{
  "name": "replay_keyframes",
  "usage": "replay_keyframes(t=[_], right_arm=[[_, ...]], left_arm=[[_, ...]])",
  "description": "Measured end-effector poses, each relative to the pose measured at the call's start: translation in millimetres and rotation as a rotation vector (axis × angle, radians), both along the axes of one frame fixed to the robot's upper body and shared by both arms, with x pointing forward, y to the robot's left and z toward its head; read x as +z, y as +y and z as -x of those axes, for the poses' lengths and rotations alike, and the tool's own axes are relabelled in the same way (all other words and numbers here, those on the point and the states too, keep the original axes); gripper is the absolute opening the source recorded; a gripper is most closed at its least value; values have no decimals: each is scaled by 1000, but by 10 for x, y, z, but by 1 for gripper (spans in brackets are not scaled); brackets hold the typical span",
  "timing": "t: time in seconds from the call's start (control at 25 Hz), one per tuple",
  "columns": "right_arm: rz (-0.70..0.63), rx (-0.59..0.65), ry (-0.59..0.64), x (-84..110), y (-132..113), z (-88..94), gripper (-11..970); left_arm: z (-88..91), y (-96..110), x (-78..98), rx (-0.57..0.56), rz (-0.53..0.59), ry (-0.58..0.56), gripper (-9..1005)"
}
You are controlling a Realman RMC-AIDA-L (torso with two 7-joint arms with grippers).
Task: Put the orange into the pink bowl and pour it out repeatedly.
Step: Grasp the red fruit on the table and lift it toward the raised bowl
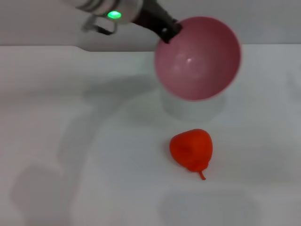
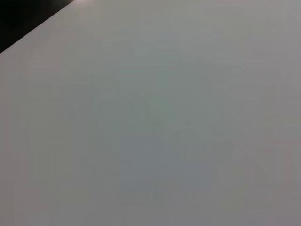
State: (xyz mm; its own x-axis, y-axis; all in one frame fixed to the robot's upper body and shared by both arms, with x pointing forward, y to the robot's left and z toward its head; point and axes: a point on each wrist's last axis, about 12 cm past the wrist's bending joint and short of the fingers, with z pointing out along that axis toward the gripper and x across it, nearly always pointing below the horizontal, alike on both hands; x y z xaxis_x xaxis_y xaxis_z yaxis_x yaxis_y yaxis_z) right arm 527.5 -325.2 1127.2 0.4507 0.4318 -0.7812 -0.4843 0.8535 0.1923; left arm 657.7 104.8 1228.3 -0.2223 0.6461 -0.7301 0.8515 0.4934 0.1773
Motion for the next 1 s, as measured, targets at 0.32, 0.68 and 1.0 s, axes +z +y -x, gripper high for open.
replay_keyframes(t=[0.32, 0.68, 1.0], right_arm=[[124, 81, 103, -83, 122, -79, 529], [237, 108, 613, -239, 163, -500, 529], [633, 425, 1077, -65, 763, -848, 529]], left_arm=[[-223, 875, 125, 230, -72, 151, 45], [-113, 1456, -66, 372, -54, 244, 45], [-89, 1394, -120, 352, -81, 252, 45]])
